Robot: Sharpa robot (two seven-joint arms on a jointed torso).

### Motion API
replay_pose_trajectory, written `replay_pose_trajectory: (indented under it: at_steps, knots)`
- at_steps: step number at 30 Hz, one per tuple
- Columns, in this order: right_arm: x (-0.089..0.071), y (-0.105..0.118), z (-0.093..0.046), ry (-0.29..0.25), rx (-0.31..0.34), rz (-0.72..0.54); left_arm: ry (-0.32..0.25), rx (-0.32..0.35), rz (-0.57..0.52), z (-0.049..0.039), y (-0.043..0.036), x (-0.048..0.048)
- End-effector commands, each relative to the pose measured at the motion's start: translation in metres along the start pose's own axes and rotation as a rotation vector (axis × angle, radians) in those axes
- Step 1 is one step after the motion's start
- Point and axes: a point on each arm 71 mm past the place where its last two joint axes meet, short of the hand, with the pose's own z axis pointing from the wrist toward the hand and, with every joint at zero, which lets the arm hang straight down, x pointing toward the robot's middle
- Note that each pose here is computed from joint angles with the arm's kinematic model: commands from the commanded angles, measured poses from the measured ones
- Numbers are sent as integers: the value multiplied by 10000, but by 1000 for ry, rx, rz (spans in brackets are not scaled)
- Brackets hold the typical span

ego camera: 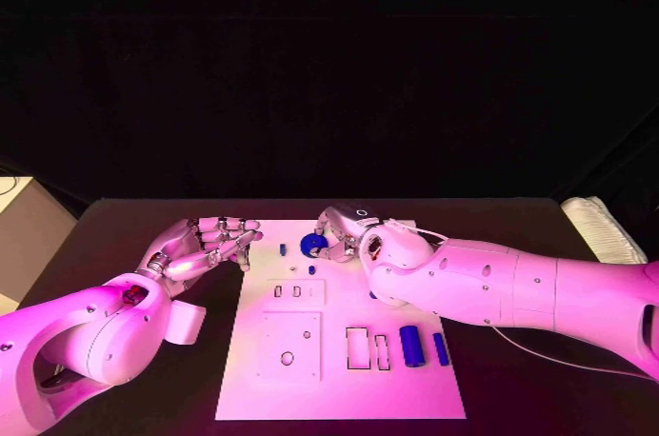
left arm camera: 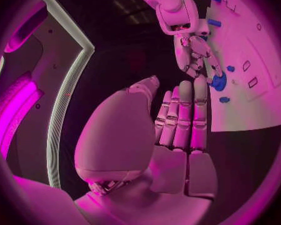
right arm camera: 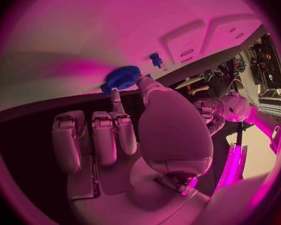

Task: Assemble the parts on the task board

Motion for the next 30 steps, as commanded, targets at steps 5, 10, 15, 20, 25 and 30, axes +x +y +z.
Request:
replay_pose_trajectory:
  at_steps: [5,10,15,20,25,30]
  knots:
    - [-156,-69,-111,-158,-55,129,11,5,-4,1,-8,-7]
    - [-335,-187,-249,-233,-76,220,2,5,0,-2,-5,-42]
    - [-497,-477,-414,-170,-44,278,-3,5,2,-3,-3,-61]
    - [-574,-759,-607,-64,-50,310,-2,6,2,-4,-3,-64]
    - [-621,-1010,-765,-1,-46,316,0,5,1,-2,-2,-60]
    - [-651,-1244,-863,30,-24,302,3,5,0,2,0,-56]
